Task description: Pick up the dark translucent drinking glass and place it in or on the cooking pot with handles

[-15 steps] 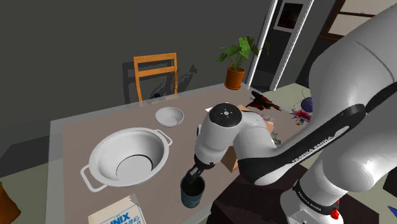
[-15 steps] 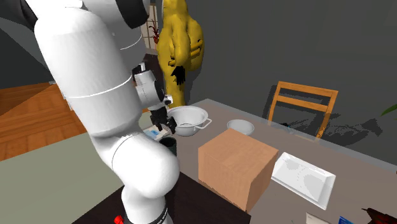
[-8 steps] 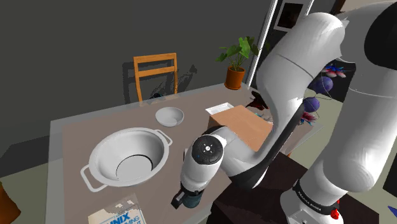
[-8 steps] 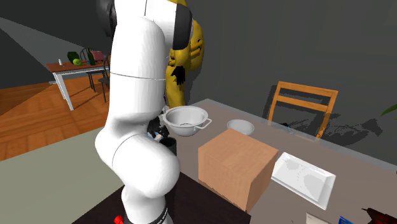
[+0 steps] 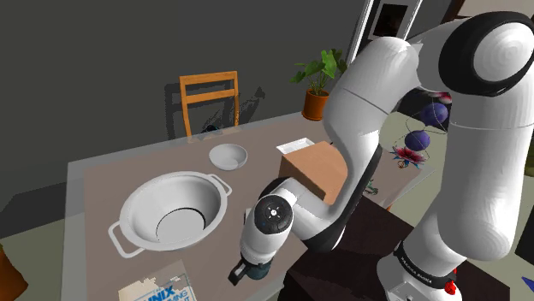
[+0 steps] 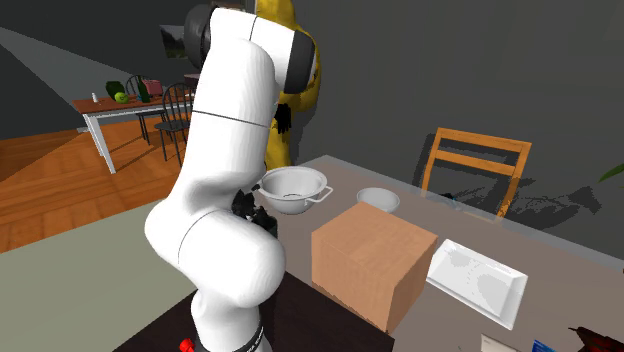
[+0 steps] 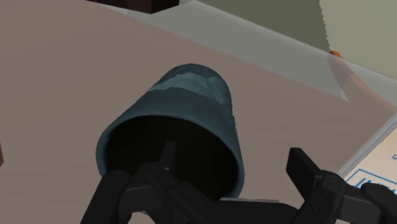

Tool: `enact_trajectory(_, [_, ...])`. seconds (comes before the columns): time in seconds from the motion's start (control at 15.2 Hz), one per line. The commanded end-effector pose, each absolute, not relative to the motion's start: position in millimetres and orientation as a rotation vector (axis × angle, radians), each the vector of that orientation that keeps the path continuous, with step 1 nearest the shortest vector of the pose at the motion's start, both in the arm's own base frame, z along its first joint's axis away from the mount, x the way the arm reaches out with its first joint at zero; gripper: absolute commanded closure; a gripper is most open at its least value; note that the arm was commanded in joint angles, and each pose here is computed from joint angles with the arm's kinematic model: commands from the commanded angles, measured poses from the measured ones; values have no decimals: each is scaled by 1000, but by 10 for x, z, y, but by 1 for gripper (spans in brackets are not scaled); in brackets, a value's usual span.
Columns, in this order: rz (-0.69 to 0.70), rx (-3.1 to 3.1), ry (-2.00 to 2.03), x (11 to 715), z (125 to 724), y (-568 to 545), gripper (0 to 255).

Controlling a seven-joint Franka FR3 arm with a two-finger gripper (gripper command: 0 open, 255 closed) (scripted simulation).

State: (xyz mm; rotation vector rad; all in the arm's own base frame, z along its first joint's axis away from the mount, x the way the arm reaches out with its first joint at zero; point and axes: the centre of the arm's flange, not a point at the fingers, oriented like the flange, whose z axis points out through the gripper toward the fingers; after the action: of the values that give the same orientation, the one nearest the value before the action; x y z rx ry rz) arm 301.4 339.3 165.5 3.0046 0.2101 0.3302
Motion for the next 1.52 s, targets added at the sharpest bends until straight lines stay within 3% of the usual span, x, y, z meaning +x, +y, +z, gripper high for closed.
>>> enact_trajectory(0.0, [331,3004,211,3022,1611,3391,0])
enact_trajectory(0.4, [331,3004,211,3021,1611,3391,0])
enact_trajectory(0.46, [331,3004,211,3021,1611,3391,255])
enact_trajectory(1.06, [331,3004,211,3022,1611,3391,255])
enact_trajectory(1.45, [331,3004,211,3022,1927,3391,255])
